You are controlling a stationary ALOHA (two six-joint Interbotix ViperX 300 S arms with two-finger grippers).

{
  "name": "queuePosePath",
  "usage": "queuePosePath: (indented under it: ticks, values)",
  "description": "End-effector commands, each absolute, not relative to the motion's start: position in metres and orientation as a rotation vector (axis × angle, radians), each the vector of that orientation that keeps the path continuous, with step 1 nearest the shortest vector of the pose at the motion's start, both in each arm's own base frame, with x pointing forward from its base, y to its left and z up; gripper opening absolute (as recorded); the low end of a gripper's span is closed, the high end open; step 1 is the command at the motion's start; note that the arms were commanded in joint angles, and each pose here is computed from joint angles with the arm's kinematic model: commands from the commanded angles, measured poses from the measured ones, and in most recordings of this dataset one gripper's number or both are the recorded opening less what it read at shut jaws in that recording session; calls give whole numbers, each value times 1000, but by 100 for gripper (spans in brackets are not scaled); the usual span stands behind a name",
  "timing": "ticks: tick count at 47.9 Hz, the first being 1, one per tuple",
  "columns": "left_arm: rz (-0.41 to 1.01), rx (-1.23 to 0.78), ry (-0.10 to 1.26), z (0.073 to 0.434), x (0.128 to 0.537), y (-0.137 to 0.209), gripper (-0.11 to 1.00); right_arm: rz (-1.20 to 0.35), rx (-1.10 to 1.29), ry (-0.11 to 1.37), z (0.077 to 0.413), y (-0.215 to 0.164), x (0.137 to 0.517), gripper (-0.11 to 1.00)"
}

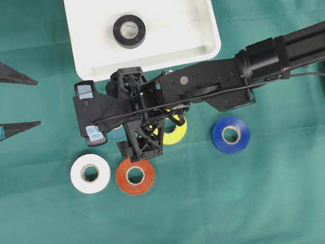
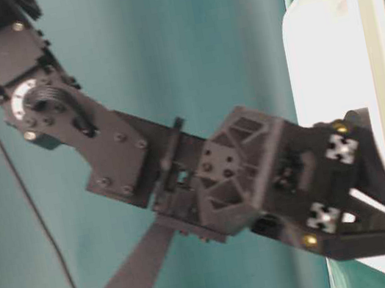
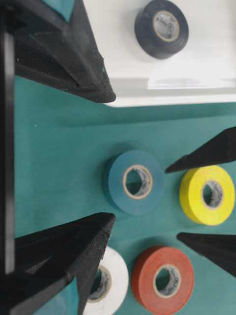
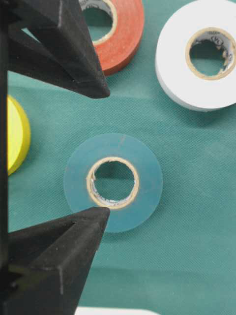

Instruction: Pick up the tape from a random location and place it into the white case.

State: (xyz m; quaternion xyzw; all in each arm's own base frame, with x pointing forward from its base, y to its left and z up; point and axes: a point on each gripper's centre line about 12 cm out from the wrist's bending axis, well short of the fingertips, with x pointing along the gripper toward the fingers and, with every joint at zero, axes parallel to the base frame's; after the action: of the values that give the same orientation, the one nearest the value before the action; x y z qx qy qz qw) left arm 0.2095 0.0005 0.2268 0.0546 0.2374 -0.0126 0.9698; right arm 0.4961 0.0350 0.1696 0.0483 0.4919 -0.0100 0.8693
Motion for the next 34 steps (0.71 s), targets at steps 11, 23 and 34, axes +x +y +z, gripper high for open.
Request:
queuePosePath:
  ticks: [11, 23, 34]
  values:
    - [-26, 109, 464, 232, 212, 0, 98, -24, 113, 1005, 154, 35, 509, 92]
    - [-28, 110, 464, 232, 212, 0, 98, -47, 144, 1047, 117, 36, 513, 92]
    - [-26, 109, 466, 231, 212, 0, 98, -55, 152, 1065, 104, 36, 513, 92]
